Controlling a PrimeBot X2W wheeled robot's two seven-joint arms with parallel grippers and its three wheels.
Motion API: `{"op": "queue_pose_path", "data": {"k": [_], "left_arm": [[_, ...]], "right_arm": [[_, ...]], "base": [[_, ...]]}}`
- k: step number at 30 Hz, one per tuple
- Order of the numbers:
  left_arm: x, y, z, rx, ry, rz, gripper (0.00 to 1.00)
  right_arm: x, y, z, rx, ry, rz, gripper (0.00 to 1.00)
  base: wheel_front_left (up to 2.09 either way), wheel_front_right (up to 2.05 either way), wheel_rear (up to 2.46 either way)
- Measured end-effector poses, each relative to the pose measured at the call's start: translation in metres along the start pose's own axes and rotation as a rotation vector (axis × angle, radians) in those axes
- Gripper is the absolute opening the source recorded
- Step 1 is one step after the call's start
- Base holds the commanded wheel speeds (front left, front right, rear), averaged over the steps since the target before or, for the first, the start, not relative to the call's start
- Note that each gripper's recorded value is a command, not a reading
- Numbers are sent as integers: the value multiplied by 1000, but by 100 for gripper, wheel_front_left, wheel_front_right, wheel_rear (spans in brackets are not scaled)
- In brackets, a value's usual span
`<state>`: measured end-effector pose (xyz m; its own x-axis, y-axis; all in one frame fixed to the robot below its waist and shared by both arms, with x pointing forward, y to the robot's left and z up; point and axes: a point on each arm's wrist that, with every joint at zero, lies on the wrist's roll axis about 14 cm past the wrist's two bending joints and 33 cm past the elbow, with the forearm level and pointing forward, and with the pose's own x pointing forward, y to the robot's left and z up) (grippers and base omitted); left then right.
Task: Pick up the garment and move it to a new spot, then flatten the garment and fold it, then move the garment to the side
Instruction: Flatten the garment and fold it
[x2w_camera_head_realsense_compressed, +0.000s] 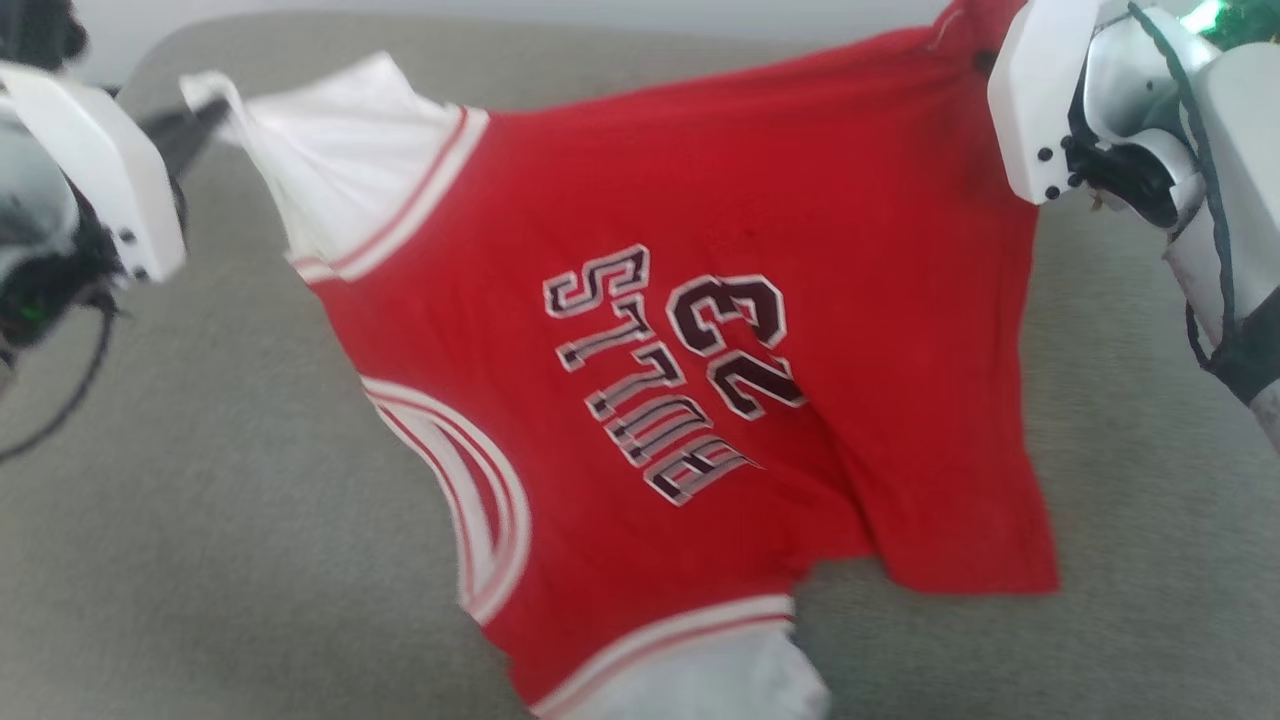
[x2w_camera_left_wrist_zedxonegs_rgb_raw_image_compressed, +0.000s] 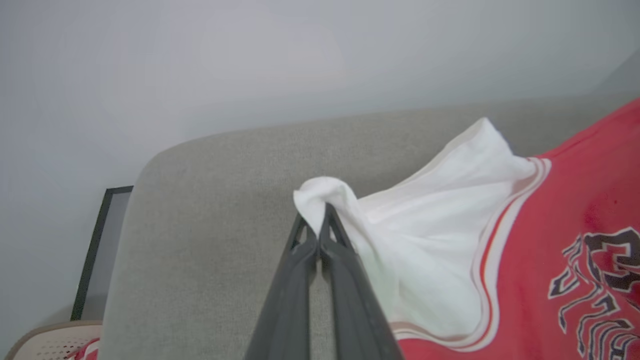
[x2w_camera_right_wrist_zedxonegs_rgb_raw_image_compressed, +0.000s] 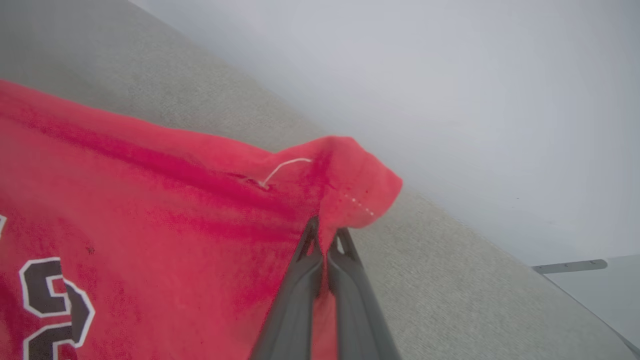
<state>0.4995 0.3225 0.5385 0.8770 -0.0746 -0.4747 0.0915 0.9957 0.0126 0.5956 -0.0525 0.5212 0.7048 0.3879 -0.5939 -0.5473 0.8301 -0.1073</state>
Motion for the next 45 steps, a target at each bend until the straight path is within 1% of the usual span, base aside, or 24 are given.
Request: {"op": "queue_pose_path", "data": {"k": [3, 9, 11, 18, 20, 24, 28, 32, 33, 35, 37, 40, 43, 45], "left_arm": [[1, -8, 36, 53, -44, -6, 0], [-5, -32, 96, 112, -117, -32, 0], [-9, -39, 114, 136, -143, -37, 0], [-18, -65, 162, 171, -229, -67, 0], [-20, -73, 185, 181, -299, -78, 0], [-16, -75, 212, 202, -410, -66, 0], [-7, -76, 235, 196, -502, -66, 0], [-3, -73, 266, 209, -632, -43, 0], [-2, -72, 274, 227, -674, -35, 0], [-3, -70, 291, 233, -760, -21, 0], [-6, -69, 306, 253, -851, -10, 0], [-9, -67, 324, 270, -926, 11, 0], [-11, -67, 337, 266, -975, 12, 0], [-11, -69, 341, 268, -999, 3, 0]], "right_arm": [[-26, -14, 13, 9, -54, -40, 0], [-79, -39, 34, 9, -140, -126, 0], [-96, -42, 42, 11, -173, -145, 0], [-144, -60, 60, 22, -256, -228, 0], [-154, -70, 64, 30, -286, -265, 0], [-149, -79, 74, 32, -329, -300, 0], [-141, -92, 91, 26, -397, -343, 0], [-133, -106, 117, 2, -509, -397, 0], [-131, -110, 123, -6, -537, -412, 0], [-129, -117, 137, -25, -618, -443, 0], [-126, -122, 146, -53, -675, -472, 0], [-123, -128, 159, -99, -745, -509, 0], [-114, -130, 164, -134, -768, -532, 0], [-100, -127, 160, -146, -755, -528, 0]], "base": [[0, 0, 0], [0, 0, 0], [0, 0, 0], [0, 0, 0], [0, 0, 0], [0, 0, 0], [0, 0, 0], [0, 0, 0], [0, 0, 0], [0, 0, 0], [0, 0, 0], [0, 0, 0], [0, 0, 0], [0, 0, 0]]}}
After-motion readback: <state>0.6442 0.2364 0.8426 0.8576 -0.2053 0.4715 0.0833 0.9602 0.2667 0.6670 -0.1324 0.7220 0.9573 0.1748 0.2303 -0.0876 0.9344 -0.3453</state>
